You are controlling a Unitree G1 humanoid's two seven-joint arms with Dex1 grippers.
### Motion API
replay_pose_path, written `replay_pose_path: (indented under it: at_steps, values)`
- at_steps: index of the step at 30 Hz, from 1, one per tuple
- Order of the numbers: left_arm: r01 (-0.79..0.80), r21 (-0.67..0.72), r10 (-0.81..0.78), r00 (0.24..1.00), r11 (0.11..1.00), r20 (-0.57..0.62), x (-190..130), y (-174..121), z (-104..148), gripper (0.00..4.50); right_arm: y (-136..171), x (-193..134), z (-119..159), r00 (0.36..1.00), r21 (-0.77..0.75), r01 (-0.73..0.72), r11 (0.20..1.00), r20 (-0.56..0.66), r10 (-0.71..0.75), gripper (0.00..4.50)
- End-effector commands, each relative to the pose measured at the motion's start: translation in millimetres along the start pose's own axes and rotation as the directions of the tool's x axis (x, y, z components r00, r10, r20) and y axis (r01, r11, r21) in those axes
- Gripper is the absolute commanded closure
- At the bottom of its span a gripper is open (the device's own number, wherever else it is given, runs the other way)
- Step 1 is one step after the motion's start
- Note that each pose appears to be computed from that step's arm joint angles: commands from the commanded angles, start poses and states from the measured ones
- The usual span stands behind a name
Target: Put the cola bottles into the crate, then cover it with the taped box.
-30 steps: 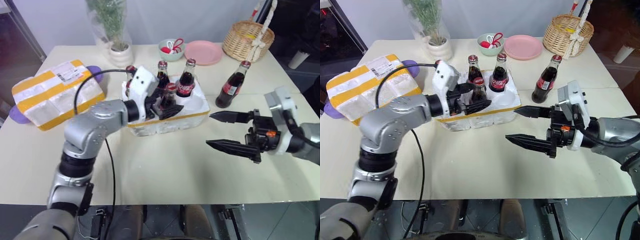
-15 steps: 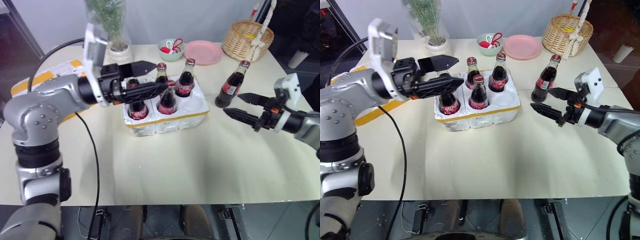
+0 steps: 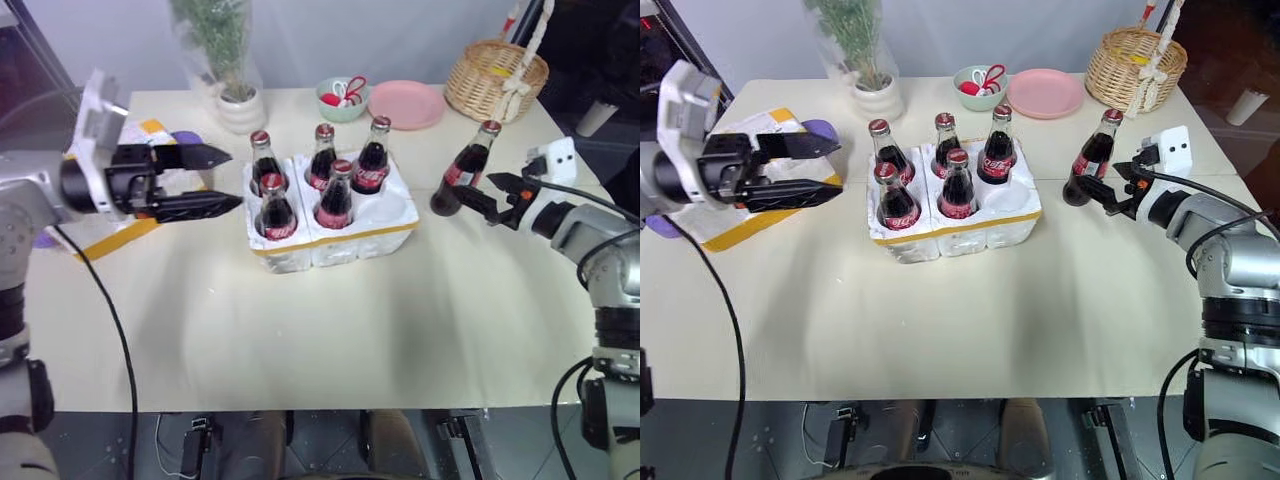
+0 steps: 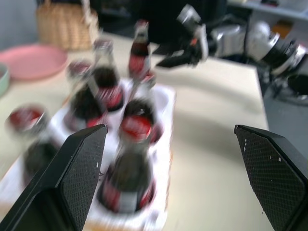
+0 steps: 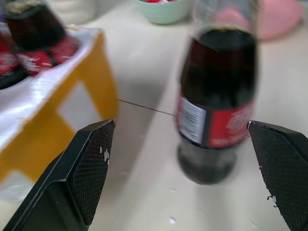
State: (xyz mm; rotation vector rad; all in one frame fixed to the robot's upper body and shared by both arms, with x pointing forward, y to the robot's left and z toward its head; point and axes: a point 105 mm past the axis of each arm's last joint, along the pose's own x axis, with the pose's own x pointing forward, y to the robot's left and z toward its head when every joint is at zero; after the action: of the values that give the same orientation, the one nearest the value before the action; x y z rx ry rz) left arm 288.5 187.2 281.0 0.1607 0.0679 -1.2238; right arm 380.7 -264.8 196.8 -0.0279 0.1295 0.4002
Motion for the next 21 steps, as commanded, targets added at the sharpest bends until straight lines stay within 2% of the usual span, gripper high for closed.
replay_pose_path:
  at_steps: [1, 14, 21]
  values:
    - [0.008, 0.049, -0.008, 1.000, 0.999, -0.001, -14, -4, 9, 0.08, -7, 4, 11, 0.999, -0.017, 0.025, 1.000, 0.044, -0.024, 0.00]
    - [-0.047, 0.084, 0.049, 0.999, 0.995, -0.019, -15, -1, -1, 0.08, -6, 45, 12, 0.997, 0.019, 0.009, 1.000, 0.078, -0.011, 0.00]
    - [-0.059, 0.099, 0.060, 0.998, 0.993, -0.008, -13, -2, -1, 0.08, -11, 55, 10, 0.996, 0.063, 0.014, 0.998, 0.093, -0.020, 0.00]
